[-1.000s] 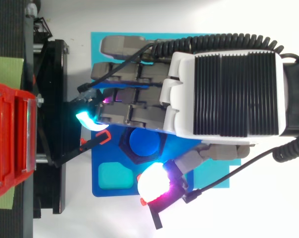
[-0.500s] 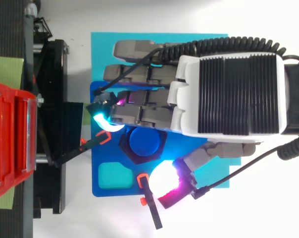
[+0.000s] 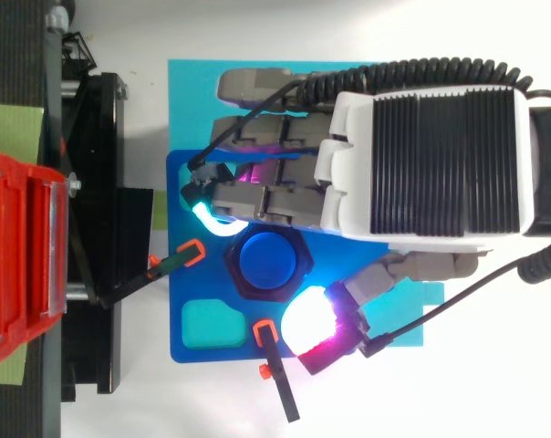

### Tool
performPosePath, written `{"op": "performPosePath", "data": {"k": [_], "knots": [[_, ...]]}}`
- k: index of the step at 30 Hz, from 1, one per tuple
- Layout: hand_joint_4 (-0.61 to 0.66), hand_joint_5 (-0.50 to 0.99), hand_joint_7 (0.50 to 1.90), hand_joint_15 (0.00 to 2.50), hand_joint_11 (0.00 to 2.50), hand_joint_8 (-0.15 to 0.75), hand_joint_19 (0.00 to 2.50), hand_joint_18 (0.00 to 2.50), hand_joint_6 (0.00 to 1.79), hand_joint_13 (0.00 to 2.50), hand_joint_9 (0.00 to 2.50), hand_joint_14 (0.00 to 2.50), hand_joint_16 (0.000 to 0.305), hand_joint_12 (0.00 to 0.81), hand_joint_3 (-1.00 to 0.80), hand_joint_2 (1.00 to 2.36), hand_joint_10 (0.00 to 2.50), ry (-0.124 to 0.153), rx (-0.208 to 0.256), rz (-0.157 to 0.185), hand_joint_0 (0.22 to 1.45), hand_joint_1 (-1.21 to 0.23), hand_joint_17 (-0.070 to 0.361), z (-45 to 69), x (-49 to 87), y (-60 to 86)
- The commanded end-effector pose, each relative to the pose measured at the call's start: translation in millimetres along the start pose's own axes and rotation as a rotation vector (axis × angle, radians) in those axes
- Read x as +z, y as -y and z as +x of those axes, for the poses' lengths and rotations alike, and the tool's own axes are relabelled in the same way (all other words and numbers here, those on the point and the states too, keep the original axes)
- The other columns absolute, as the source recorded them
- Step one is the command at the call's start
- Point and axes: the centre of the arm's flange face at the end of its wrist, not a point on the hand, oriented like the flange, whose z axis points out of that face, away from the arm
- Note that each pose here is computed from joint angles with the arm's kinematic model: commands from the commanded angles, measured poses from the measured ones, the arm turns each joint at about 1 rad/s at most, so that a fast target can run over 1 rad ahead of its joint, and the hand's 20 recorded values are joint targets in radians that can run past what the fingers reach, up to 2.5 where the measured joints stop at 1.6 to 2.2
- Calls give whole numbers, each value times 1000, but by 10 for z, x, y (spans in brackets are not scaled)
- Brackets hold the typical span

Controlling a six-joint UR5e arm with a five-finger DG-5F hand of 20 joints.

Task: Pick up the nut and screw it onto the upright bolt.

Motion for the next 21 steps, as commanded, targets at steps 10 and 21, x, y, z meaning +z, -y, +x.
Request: {"op": "performPosePath", "data": {"k": [10,21], "knots": [[94,46,1609,0,0,215,0,397,511,805,890,0,13,187,-500,1000,0,-24,-21,12,521,-359,30,-188,-92,173],[67,76,1339,0,0,201,20,693,600,1073,1434,0,5,118,-500,1000,0,-50,-49,44,539,-371,12,-378,-213,367]]}}
